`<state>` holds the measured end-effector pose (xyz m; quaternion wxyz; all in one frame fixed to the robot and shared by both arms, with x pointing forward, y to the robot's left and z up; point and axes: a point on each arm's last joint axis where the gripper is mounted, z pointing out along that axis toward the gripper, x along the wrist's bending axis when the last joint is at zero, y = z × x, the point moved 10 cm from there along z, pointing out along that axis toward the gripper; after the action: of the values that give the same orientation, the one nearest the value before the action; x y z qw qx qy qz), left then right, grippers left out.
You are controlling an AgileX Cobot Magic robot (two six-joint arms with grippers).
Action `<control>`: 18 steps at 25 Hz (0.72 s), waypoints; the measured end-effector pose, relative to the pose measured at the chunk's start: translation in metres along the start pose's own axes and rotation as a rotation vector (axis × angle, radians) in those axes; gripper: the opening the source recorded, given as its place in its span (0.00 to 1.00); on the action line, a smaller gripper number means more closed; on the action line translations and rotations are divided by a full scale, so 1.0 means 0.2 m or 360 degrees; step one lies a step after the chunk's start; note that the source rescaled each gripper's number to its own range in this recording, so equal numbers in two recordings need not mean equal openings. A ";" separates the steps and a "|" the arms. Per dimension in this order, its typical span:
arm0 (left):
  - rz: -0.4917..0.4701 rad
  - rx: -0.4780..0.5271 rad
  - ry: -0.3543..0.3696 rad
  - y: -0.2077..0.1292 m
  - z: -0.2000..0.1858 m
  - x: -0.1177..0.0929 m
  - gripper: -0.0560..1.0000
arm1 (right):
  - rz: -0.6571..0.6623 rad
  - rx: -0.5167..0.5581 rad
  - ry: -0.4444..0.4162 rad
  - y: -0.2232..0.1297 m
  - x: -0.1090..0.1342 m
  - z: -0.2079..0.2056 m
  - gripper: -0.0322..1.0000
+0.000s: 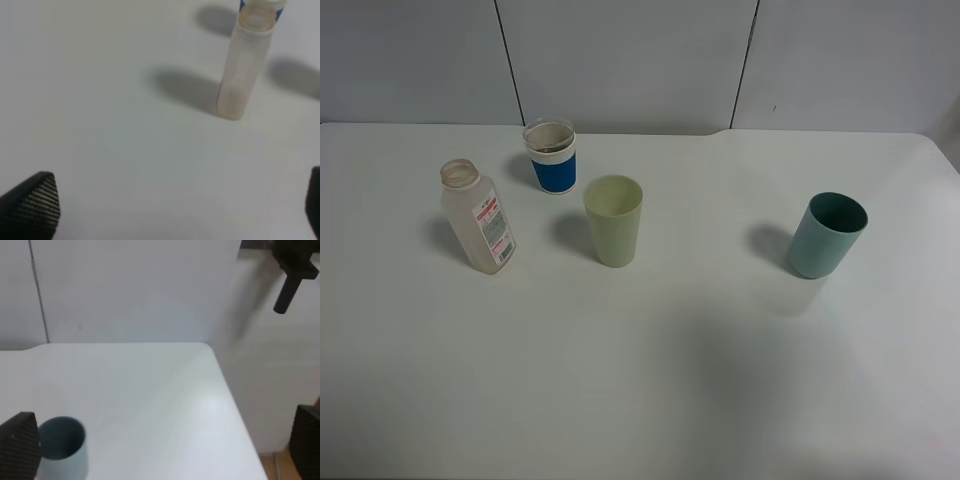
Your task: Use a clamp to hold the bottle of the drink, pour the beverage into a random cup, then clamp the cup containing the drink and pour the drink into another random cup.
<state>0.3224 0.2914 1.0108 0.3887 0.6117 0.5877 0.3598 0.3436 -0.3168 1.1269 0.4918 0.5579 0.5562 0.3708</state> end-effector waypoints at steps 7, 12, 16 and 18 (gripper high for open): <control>0.0000 0.0000 0.0000 0.00 0.00 0.00 1.00 | 0.0000 -0.0002 0.0156 -0.26 0.12 -0.06 1.00; 0.0000 0.0000 0.0000 0.00 0.00 0.00 1.00 | 0.0002 0.0161 0.0214 -0.43 0.17 -0.03 1.00; 0.0000 0.0000 0.0000 0.00 0.00 0.00 1.00 | 0.0000 0.0315 0.0241 -0.56 0.19 0.01 1.00; 0.0000 0.0000 0.0000 0.00 0.00 0.00 1.00 | 0.0001 0.0339 0.0241 -0.58 0.19 0.02 1.00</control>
<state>0.3224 0.2914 1.0108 0.3887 0.6117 0.5877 0.3598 0.3216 -0.2910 1.0084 0.3862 0.5776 0.6277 0.3509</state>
